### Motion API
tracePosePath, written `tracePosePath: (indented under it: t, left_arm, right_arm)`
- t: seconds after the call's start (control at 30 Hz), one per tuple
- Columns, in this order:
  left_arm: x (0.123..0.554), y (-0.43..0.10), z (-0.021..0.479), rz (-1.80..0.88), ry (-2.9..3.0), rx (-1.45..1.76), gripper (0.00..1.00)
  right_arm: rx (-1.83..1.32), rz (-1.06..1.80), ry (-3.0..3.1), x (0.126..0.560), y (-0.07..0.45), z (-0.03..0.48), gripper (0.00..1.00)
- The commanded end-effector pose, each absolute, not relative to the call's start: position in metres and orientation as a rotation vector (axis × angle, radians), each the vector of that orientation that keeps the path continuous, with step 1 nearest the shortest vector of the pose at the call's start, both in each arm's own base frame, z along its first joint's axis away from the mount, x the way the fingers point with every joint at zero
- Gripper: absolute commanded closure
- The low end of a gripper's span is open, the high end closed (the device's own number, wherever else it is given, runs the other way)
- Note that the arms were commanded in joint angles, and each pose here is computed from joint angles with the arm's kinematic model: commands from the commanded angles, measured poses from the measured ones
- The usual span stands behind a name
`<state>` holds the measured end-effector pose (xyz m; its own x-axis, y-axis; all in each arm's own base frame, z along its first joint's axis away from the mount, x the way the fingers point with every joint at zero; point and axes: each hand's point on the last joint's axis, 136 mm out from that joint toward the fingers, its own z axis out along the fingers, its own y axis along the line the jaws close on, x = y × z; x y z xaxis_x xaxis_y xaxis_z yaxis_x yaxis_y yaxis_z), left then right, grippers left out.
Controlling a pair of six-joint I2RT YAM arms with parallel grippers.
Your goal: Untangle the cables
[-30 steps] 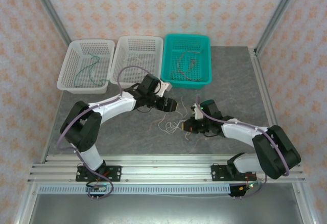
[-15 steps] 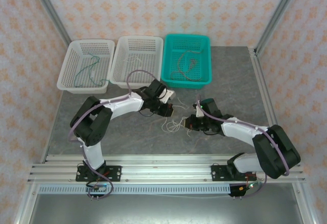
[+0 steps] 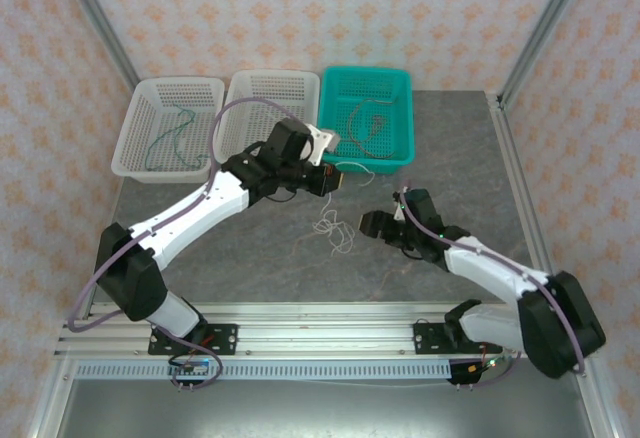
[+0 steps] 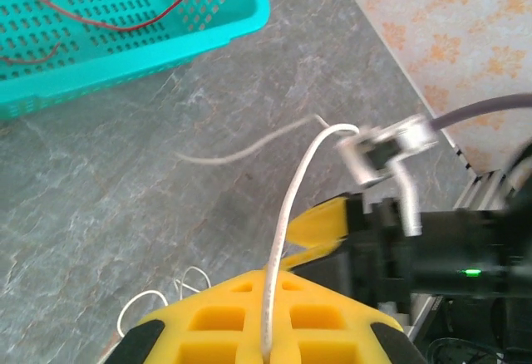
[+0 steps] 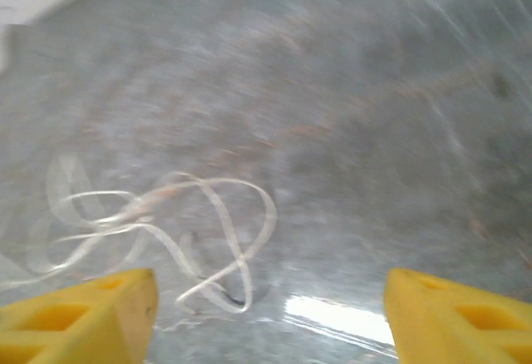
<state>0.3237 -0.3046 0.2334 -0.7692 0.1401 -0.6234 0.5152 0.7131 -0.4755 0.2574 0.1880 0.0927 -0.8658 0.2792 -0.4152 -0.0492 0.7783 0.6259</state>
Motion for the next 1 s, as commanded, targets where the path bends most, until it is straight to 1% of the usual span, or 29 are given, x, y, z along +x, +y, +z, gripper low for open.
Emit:
tracePosePath:
  t: [0.0, 0.07, 0.13, 0.2, 0.23, 0.37, 0.43, 0.53, 0.57, 0.67, 0.77, 0.87, 0.97]
  left_arm:
    - [0.322, -0.299, 0.243, -0.856, 2.379, 0.463, 1.0]
    - [0.323, -0.304, 0.255, -0.898, 2.344, 0.457, 1.0]
    - [0.325, -0.308, 0.265, -0.936, 2.309, 0.451, 1.0]
    - [0.323, -0.312, 0.271, -0.961, 2.295, 0.466, 1.0]
    - [0.323, -0.313, 0.273, -0.969, 2.291, 0.477, 1.0]
    - [0.317, -0.314, 0.271, -0.97, 2.298, 0.499, 1.0]
    - [0.316, -0.311, 0.269, -0.953, 2.306, 0.494, 1.0]
    - [0.317, -0.306, 0.267, -0.918, 2.311, 0.487, 1.0]
    - [0.317, -0.305, 0.266, -0.907, 2.315, 0.486, 1.0]
    - [0.319, -0.302, 0.266, -0.879, 2.314, 0.48, 1.0]
    - [0.323, -0.295, 0.27, -0.824, 2.31, 0.458, 1.0]
    - [0.328, -0.277, 0.274, -0.714, 2.319, 0.412, 1.0]
    - [0.333, -0.245, 0.279, -0.582, 2.333, 0.321, 1.0]
  right_arm:
    - [0.001, 1.075, 2.278, 0.264, 0.214, 0.15, 0.24]
    - [-0.063, 1.16, 2.224, 0.262, 0.228, 0.162, 0.23]
    - [-0.104, 1.179, 2.194, 0.266, 0.241, 0.163, 0.21]
    - [-0.095, 1.16, 2.216, 0.276, 0.251, 0.155, 0.21]
    - [-0.06, 1.147, 2.244, 0.284, 0.256, 0.148, 0.24]
    - [0.062, 1.184, 2.316, 0.309, 0.274, 0.128, 0.38]
    - [0.063, 1.231, 2.343, 0.309, 0.284, 0.118, 0.46]
    - [0.046, 1.244, 2.4, 0.301, 0.288, 0.102, 0.55]
    - [0.043, 1.244, 2.411, 0.298, 0.287, 0.099, 0.6]
    - [0.067, 1.191, 2.46, 0.292, 0.279, 0.084, 0.79]
    - [0.111, 1.068, 2.512, 0.289, 0.263, 0.068, 1.0]
    - [0.219, 0.89, 2.513, 0.294, 0.236, 0.056, 1.0]
    - [0.444, 0.601, 2.492, 0.303, 0.184, 0.047, 1.0]
